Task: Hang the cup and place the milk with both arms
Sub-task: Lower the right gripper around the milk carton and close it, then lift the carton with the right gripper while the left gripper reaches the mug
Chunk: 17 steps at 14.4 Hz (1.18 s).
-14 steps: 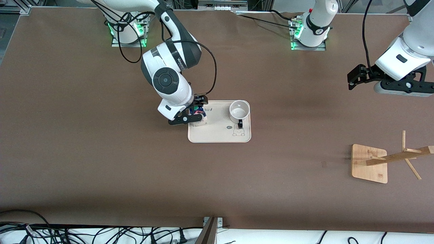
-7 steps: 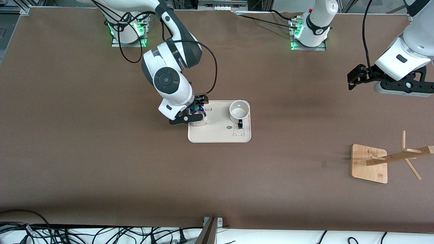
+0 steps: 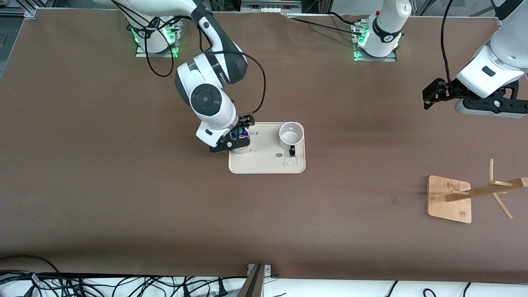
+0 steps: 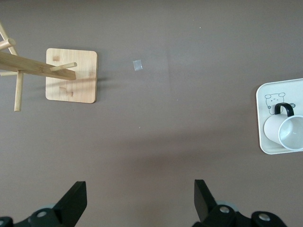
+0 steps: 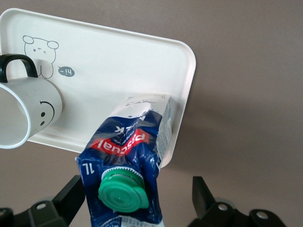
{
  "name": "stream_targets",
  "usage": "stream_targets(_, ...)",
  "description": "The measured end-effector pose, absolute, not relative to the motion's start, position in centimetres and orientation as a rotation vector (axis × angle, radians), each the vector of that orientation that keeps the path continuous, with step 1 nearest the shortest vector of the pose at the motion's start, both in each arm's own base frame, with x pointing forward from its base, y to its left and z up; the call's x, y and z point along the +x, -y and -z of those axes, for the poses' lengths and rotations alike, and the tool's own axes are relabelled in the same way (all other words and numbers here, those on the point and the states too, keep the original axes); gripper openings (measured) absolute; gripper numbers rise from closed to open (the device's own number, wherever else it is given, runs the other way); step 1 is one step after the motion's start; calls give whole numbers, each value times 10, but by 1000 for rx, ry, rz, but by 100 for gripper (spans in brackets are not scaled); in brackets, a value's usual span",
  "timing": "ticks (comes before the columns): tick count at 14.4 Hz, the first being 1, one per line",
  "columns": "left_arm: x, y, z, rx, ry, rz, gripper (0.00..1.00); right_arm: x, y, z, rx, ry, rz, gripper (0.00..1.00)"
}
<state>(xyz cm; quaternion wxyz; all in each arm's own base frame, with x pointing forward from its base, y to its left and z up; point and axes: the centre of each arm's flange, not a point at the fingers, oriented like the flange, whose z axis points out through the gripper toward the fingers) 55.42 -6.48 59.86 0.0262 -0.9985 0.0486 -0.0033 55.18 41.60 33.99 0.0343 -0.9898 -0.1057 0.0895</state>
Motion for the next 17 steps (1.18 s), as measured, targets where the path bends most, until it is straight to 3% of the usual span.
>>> stream_targets(9, 554, 65, -598, -3085, -150, 5, 100, 553, -433, -326, -3008, 401, -173, 96)
stream_targets(13, 553, 65, -598, -3085, -150, -2, 100, 554, -434, -323, -3007, 409, -172, 54)
stream_targets(17, 553, 65, -598, -3085, -150, -7, 100, 554, -434, -324, -3007, 409, -172, 47)
